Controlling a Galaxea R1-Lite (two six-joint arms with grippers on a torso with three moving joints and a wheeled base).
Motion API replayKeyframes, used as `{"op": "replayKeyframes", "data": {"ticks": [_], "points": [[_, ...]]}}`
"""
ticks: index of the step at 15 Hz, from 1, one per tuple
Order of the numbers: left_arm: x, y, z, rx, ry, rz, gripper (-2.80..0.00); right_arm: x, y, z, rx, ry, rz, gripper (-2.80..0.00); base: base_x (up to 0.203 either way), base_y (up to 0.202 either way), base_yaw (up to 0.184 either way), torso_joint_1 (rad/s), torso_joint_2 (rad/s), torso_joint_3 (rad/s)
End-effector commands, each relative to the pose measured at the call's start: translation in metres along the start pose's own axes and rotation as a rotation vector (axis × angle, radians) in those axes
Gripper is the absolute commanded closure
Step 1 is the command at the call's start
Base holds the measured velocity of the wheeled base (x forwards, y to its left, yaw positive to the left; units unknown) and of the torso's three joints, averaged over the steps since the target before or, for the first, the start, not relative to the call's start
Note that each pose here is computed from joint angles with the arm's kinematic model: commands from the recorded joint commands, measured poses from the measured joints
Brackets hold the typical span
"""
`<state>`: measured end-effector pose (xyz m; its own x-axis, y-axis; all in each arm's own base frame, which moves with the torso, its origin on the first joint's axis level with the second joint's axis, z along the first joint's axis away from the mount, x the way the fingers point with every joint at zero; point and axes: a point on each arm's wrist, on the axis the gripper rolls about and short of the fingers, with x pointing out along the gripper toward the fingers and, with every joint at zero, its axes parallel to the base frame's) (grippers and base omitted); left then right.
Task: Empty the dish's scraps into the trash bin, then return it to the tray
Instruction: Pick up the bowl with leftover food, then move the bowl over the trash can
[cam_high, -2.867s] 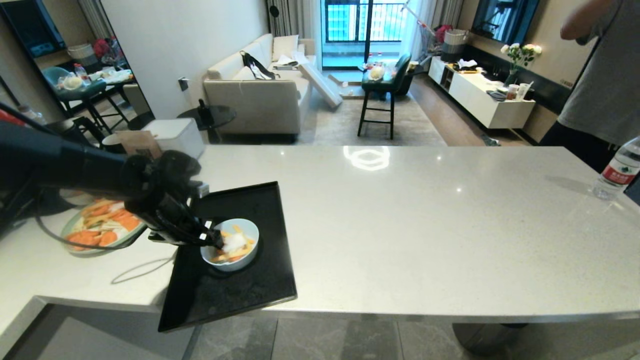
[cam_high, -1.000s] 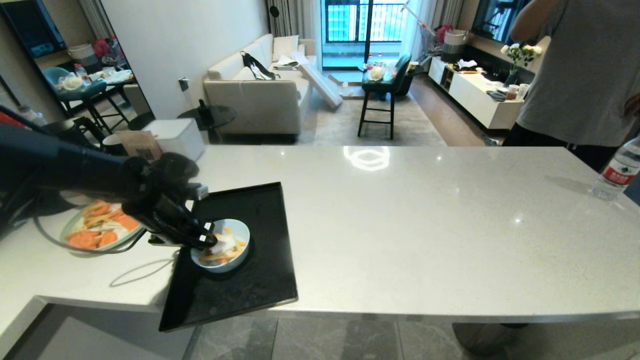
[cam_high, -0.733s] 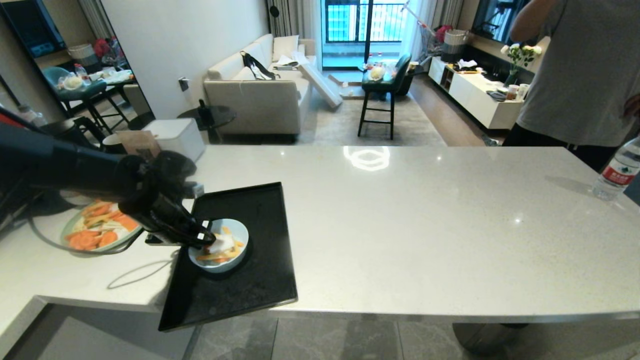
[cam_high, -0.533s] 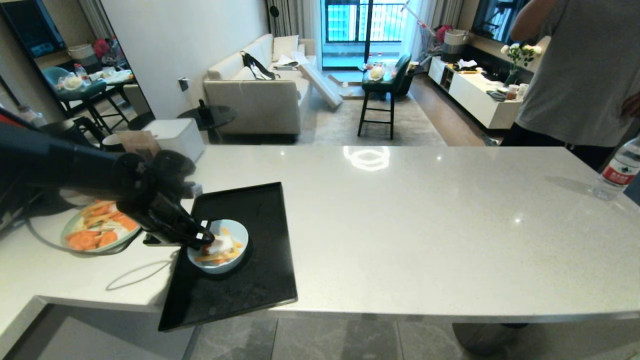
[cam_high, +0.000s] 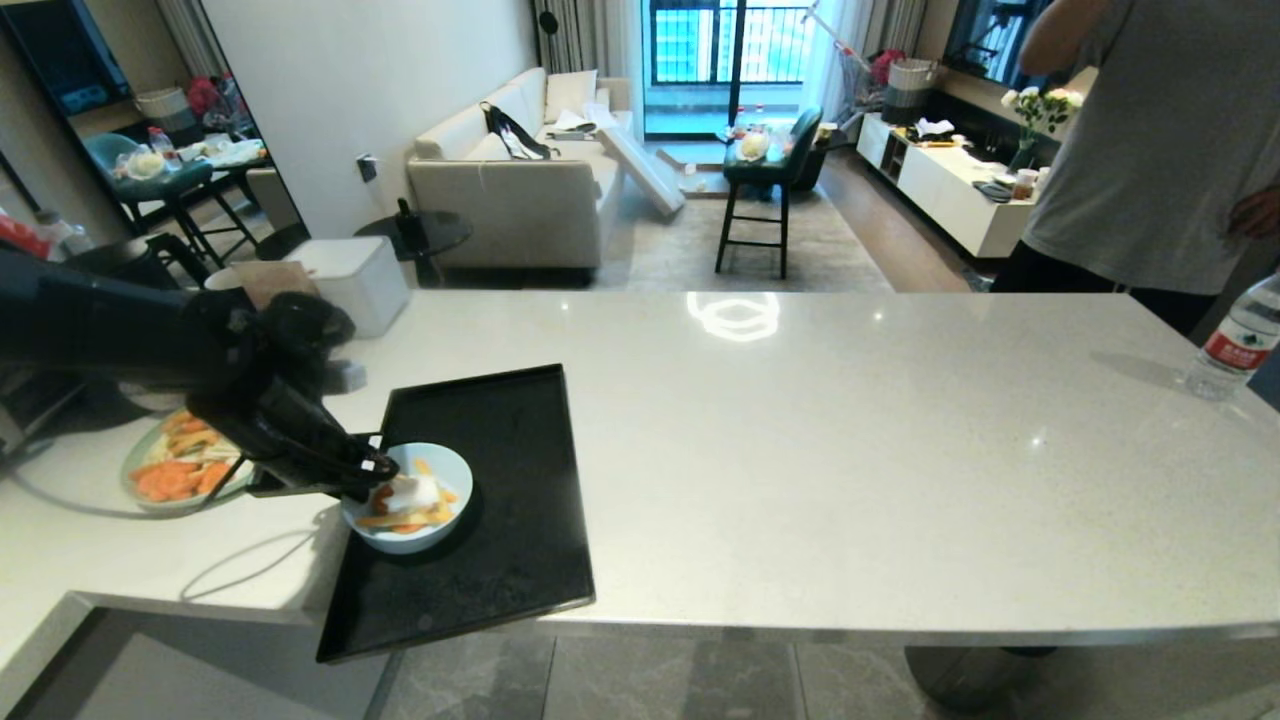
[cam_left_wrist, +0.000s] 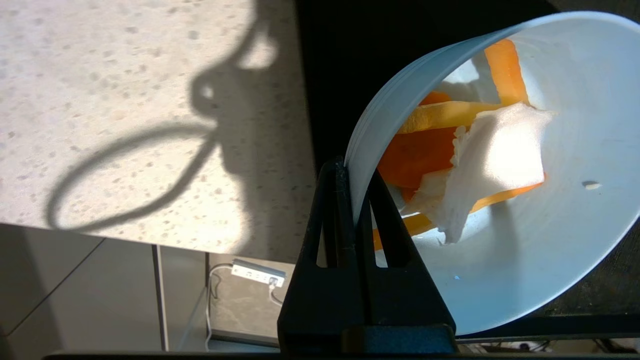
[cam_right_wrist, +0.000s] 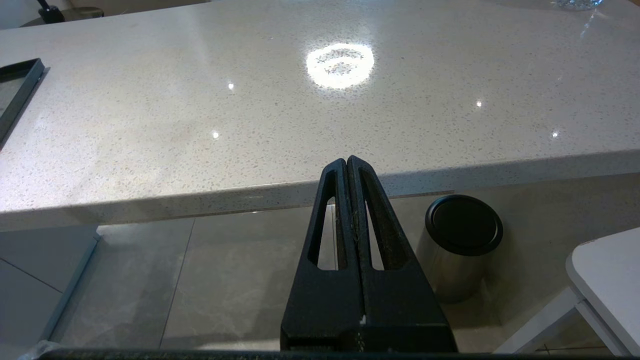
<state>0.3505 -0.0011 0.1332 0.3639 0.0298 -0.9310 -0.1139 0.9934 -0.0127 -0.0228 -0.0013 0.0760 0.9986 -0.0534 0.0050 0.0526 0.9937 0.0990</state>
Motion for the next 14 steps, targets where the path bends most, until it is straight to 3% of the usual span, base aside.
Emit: {"op": "replayKeyframes", "data": {"ticks": [1,7,14], "points": [[-0.014,0.011,0.000,-0.033,-0.029,-0.005,0.00,0.000,0.000,0.000,0.001,-0.001,0.000,0.00,0.000,0.000,0.000,0.000,0.00,0.000],[-0.055,0.034,-0.012,-0.133,-0.022,-0.068,0.00,0.000,0.000,0.000,0.001,-0.001,0.000,0.00,0.000,0.000,0.000,0.000,0.00,0.000],[-0.098,0.075,-0.047,-0.250,-0.038,-0.035,0.00,0.000,0.000,0.000,0.001,-0.001,0.000,0.00,0.000,0.000,0.000,0.000,0.00,0.000]]}}
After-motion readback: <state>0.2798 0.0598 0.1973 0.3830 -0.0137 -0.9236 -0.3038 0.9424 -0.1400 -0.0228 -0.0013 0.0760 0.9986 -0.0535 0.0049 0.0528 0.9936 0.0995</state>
